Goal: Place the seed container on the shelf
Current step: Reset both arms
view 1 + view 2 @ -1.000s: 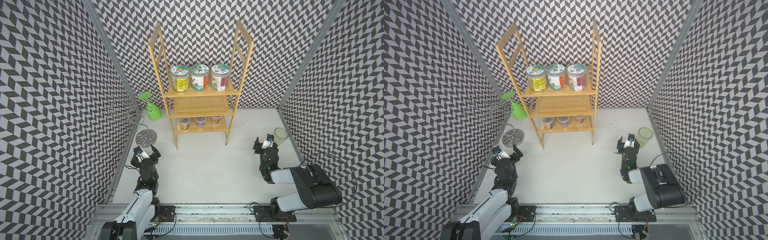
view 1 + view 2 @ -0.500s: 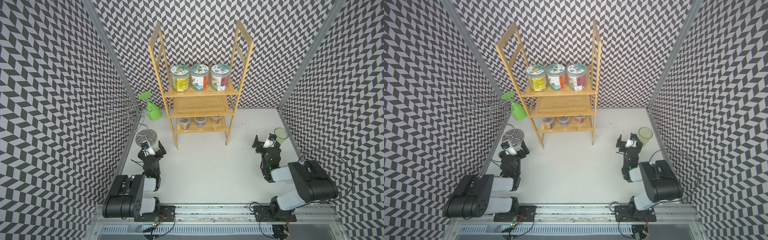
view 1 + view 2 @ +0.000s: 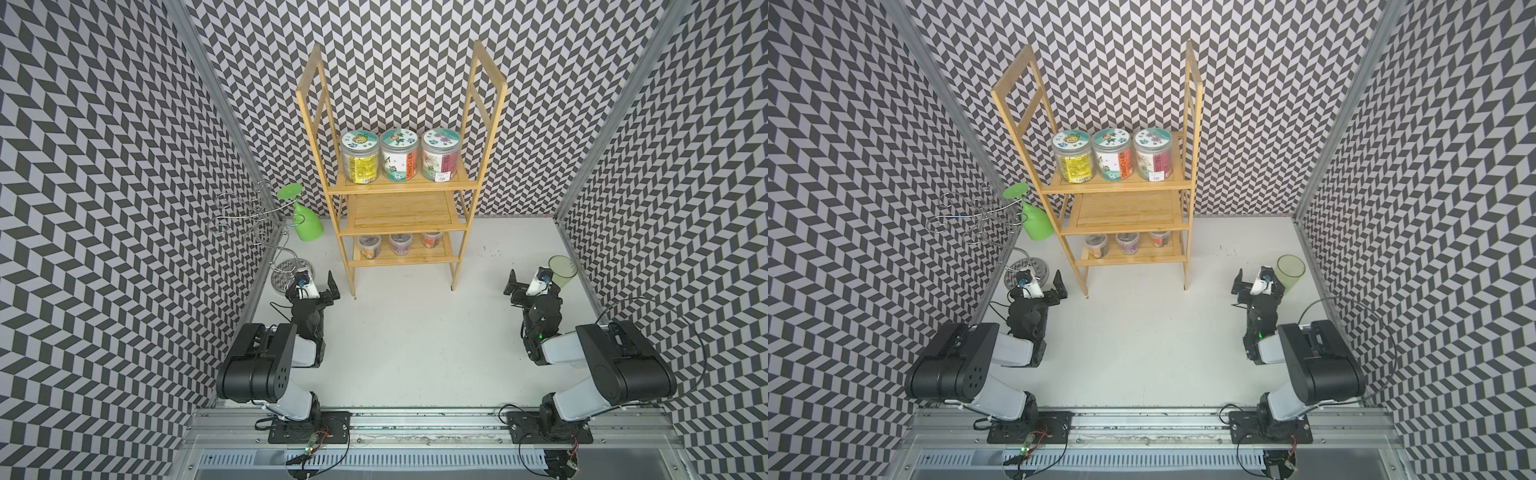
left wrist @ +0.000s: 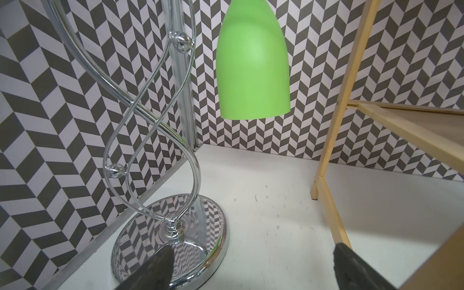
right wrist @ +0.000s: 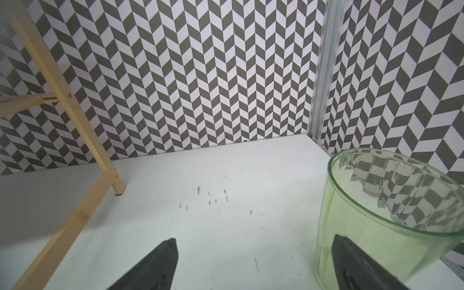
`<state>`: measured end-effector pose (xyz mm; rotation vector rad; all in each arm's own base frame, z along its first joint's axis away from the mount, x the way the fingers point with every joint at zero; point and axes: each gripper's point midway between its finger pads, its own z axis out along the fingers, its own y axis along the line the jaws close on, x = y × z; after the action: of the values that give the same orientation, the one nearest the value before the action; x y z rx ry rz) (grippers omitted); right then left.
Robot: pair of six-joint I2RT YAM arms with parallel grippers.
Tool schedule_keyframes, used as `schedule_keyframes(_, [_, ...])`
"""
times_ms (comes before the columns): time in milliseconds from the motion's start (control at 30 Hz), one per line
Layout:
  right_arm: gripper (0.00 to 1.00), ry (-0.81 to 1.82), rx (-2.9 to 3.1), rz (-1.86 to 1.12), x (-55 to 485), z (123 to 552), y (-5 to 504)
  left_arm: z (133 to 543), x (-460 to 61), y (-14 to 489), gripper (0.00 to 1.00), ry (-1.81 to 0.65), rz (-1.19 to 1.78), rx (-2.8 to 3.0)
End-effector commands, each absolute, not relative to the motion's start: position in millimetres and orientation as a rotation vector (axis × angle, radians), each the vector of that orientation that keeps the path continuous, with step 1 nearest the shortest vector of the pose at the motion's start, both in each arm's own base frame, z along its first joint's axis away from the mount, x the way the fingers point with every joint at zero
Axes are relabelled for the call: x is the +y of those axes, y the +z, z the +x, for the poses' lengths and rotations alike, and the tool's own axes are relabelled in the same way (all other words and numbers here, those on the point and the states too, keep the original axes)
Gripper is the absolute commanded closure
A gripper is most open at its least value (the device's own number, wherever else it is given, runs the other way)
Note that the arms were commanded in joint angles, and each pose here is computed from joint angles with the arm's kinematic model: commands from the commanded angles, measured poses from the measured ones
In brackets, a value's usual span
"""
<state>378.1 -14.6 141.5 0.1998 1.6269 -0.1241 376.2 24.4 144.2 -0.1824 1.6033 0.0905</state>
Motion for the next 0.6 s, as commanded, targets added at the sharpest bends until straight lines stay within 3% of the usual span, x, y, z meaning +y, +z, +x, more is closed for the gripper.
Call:
schedule_keyframes(0, [0.01,-0.109,1.55,0.211,-16.4,375.8,156.6,378.9,18.0,146.1,0.0,0.088,-0.138,1.608])
schedule_keyframes(567, [0.01,-0.103,1.536,0.206,-15.5,376.2,157.4,382.8,10.5,145.5,0.01,0.081,-0.095,1.619])
